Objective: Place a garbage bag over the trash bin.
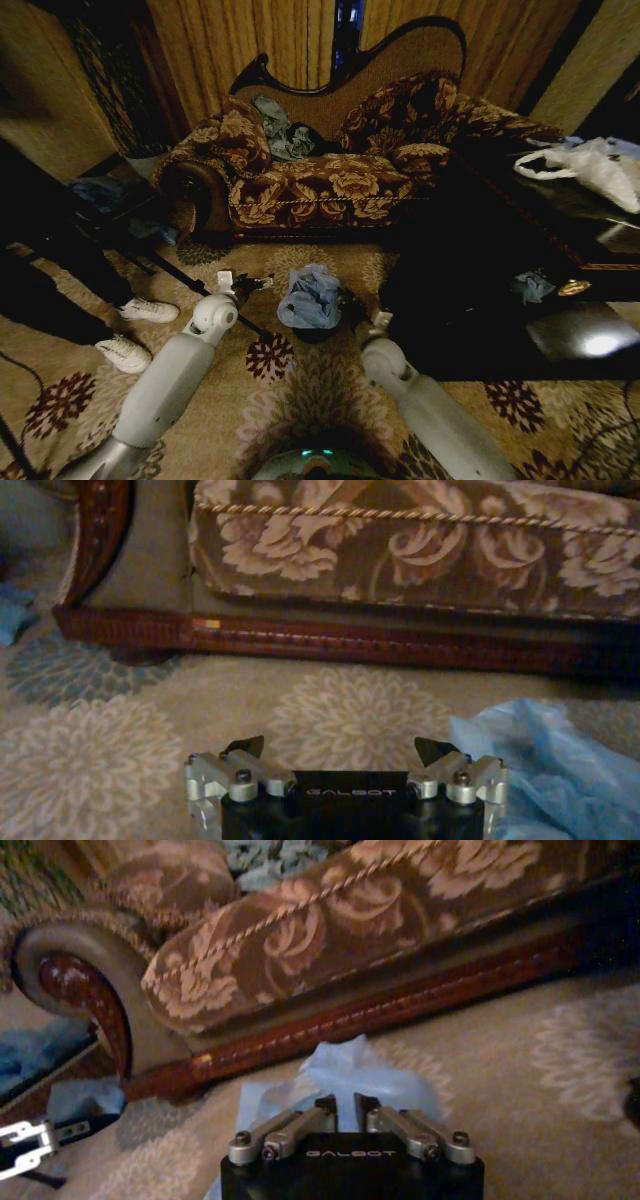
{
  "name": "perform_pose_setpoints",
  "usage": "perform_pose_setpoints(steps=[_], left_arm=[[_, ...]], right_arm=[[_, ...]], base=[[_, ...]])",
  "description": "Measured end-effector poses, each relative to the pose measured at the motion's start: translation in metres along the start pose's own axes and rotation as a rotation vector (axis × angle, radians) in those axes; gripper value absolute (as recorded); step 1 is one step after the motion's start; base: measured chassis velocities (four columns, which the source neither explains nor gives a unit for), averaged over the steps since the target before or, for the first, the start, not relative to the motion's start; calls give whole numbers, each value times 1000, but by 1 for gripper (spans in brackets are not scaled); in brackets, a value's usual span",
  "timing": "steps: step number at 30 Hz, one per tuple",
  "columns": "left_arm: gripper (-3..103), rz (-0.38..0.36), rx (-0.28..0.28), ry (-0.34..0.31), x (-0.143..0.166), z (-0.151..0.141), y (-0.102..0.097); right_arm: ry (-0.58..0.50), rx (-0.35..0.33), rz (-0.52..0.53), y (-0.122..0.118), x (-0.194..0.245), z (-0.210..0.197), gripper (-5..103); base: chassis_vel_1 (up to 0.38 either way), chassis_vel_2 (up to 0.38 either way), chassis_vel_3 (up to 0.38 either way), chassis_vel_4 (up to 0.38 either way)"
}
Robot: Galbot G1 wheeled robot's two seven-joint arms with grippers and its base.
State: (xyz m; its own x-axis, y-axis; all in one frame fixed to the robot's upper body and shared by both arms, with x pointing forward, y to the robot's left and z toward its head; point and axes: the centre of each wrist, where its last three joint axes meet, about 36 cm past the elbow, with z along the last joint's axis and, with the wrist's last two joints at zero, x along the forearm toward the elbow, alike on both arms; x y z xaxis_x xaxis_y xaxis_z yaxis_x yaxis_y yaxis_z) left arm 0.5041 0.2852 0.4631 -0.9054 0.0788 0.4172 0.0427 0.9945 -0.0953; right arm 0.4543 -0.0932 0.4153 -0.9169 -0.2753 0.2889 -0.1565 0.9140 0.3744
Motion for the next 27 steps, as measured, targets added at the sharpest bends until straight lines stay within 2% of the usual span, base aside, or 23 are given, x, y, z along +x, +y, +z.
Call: perform_pose_setpoints(steps=[1, 4, 10, 12, 14, 16, 27], left_arm=[[100, -6, 9, -2, -1, 1, 0], [100, -10, 20, -3, -2, 2, 0], [100, -20, 43, -7, -1, 6, 1], [100, -29, 58, -15, 0, 6, 3], [100, -31, 60, -16, 0, 6, 4], [100, -41, 72, -24, 0, 6, 7], [100, -59, 106, -47, 6, 7, 15]], right_arm=[[8, 11, 1, 6, -10, 1, 5], [21, 31, 5, 13, -23, 1, 1], [92, 58, 69, 34, -49, 0, 0], [150, 45, 134, 49, -68, -2, 0], [160, 42, 143, 50, -70, -2, 0], [209, 32, 198, 63, -89, -2, 0], [265, 75, 308, 91, -147, -16, 0]], base=[[0, 0, 0, 0], [0, 0, 0, 0], [0, 0, 0, 0], [0, 0, 0, 0], [0, 0, 0, 0], [0, 0, 0, 0], [0, 0, 0, 0]])
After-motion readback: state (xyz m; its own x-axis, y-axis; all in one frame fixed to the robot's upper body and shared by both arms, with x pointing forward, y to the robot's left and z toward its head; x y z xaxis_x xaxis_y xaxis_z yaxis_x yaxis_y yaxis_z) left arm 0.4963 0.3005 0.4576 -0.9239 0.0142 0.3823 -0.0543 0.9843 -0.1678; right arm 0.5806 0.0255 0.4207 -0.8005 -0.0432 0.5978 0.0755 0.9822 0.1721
